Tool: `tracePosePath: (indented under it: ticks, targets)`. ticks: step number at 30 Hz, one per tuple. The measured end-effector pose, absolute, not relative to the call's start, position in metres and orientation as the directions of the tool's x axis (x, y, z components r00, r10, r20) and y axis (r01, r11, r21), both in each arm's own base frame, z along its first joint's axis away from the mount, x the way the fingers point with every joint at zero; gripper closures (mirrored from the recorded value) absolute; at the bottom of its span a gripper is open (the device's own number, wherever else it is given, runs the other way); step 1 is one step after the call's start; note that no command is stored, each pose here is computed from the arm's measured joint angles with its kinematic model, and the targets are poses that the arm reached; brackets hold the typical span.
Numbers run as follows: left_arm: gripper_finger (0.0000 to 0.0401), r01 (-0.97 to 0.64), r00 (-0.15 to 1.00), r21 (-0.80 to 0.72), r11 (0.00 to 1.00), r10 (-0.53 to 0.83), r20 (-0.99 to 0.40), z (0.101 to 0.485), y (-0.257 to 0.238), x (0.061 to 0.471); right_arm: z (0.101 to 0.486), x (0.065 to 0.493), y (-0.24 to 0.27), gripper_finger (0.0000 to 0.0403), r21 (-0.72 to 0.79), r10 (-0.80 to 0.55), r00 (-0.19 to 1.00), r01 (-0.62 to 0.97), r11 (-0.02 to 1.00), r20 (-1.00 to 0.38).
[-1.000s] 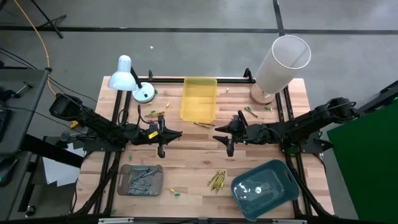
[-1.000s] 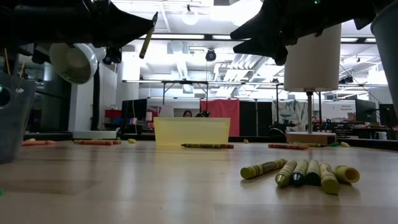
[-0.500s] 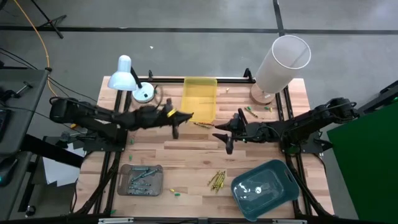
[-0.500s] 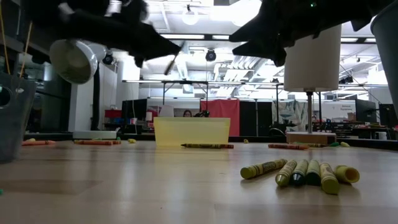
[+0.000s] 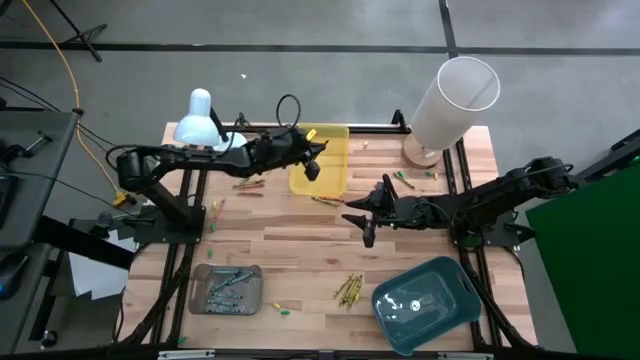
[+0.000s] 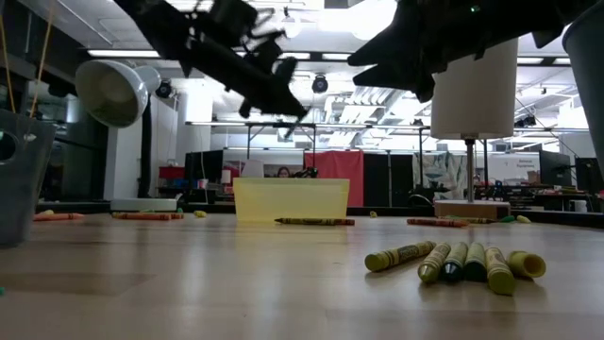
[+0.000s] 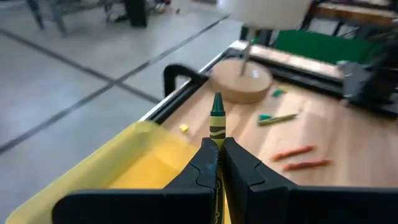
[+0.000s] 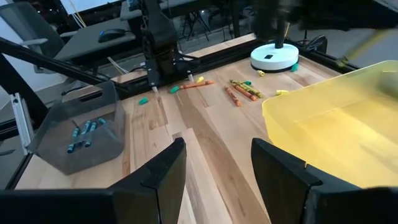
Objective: Sort crayons
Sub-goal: Put the green crayon into the yellow bin
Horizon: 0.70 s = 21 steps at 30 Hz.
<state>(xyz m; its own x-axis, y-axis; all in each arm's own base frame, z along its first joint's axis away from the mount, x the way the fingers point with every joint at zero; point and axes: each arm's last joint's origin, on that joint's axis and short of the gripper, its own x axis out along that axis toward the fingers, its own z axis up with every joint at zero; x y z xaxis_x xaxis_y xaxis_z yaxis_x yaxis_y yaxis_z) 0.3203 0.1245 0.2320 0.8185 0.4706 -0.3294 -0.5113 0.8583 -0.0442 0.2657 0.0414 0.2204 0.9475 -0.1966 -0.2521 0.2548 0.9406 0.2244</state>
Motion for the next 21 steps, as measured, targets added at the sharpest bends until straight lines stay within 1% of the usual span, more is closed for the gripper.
tracePosePath:
  ticks: [4,10,21]
  targets:
    - [0.0401,-0.542,0.781,-0.061,0.838,0.475,-0.406,0.210,0.140,0.327,0.220,0.266,0.042,0.0226,0.225,-0.194,0.948,0.253,0.941,-0.252]
    - [0.0401,-0.561,0.740,-0.066,0.825,0.464,-0.487,0.183,0.149,0.330,0.220,0.265,0.042,0.0226,0.222,-0.195,0.947,0.254,0.941,-0.257]
    - [0.0401,-0.566,0.734,-0.079,0.821,0.458,-0.502,0.179,0.149,0.331,0.219,0.265,0.042,0.0226,0.217,-0.195,0.943,0.256,0.942,-0.268]
